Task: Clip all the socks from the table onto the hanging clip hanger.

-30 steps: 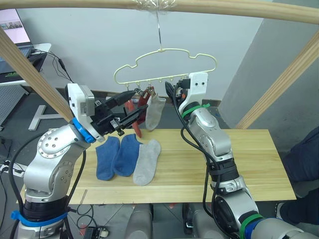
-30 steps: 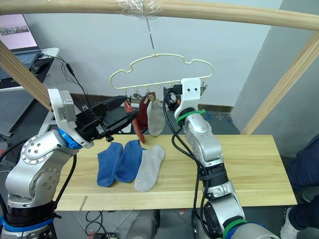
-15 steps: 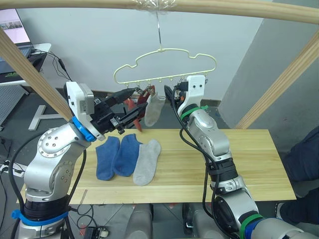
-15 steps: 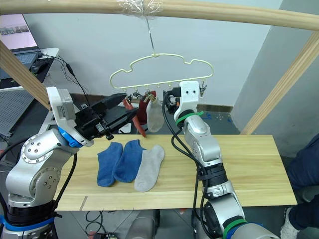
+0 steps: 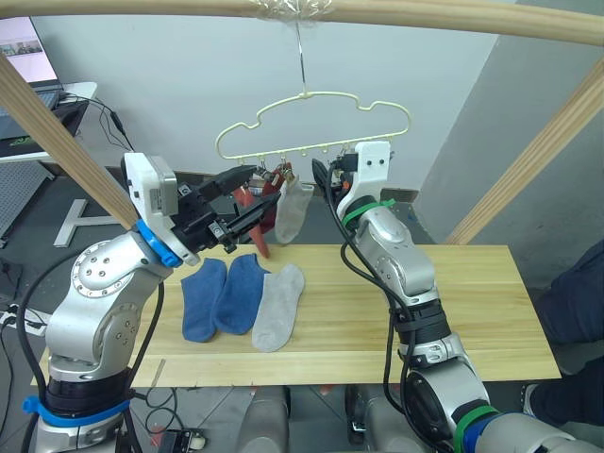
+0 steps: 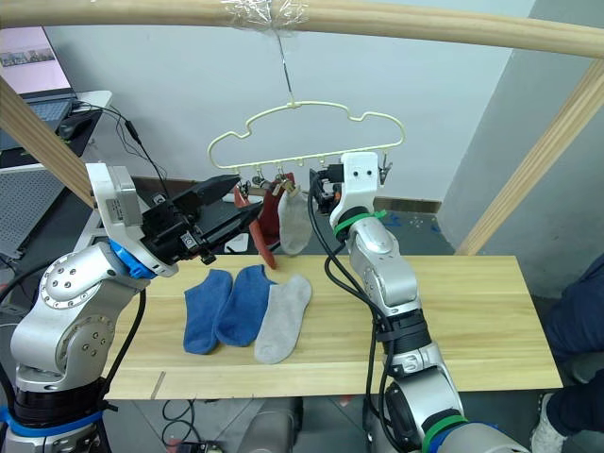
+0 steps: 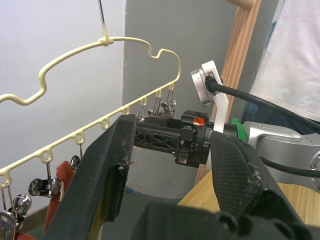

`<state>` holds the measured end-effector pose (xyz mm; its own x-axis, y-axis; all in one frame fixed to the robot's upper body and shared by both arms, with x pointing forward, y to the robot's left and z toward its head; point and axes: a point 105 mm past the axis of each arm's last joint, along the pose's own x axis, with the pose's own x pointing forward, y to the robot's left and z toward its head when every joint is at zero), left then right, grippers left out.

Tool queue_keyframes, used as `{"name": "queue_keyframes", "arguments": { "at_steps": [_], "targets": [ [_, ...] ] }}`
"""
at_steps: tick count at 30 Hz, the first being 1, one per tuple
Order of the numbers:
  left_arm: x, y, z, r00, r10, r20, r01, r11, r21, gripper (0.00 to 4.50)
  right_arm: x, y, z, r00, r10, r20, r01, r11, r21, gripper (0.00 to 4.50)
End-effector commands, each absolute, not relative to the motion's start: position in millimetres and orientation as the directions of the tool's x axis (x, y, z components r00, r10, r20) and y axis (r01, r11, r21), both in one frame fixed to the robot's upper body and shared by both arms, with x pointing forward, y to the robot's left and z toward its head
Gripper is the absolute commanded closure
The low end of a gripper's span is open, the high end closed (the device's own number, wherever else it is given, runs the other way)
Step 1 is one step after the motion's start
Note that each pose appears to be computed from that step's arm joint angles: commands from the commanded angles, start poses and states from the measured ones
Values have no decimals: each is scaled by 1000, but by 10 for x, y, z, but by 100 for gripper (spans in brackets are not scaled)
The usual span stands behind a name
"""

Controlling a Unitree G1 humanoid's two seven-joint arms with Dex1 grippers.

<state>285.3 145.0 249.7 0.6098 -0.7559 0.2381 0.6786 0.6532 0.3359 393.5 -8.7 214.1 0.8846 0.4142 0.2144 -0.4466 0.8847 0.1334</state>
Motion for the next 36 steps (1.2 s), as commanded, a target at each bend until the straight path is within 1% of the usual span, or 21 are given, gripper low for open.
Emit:
{"name": "queue_keyframes", "arguments": {
  "at_steps": [1, 5, 6, 7, 17, 21, 23, 26, 36],
  "targets": [
    [2785, 1401, 2586, 587, -764, 267, 673, 644, 365, 187, 3901, -49, 2325, 867, 414, 278, -462, 877, 134, 265],
    [2783, 1393, 2582, 585, -766, 265, 675, 641, 365, 187, 3903, -59, 2324, 867, 414, 277, -461, 878, 131, 414],
    [2774, 1384, 2577, 579, -772, 263, 677, 634, 373, 187, 3905, -63, 2321, 868, 413, 276, -460, 878, 132, 433],
    [2762, 1375, 2575, 572, -777, 262, 680, 628, 379, 187, 3905, -66, 2319, 869, 412, 275, -459, 879, 133, 433],
    [2735, 1350, 2536, 578, -776, 254, 685, 630, 367, 187, 3916, -125, 2292, 875, 407, 263, -447, 887, 116, 433],
    [2752, 1350, 2549, 579, -774, 256, 682, 632, 368, 187, 3897, -87, 2299, 866, 422, 267, -462, 881, 106, 433],
    [2753, 1346, 2554, 580, -773, 256, 681, 633, 369, 187, 3895, -74, 2312, 865, 422, 271, -463, 880, 108, 362],
    [2751, 1343, 2554, 580, -773, 255, 680, 633, 370, 187, 3895, -63, 2319, 865, 421, 273, -463, 879, 110, 269],
    [2753, 1330, 2556, 581, -774, 250, 683, 631, 368, 187, 3902, -43, 2318, 865, 420, 273, -462, 880, 111, 269]
  ]
}}
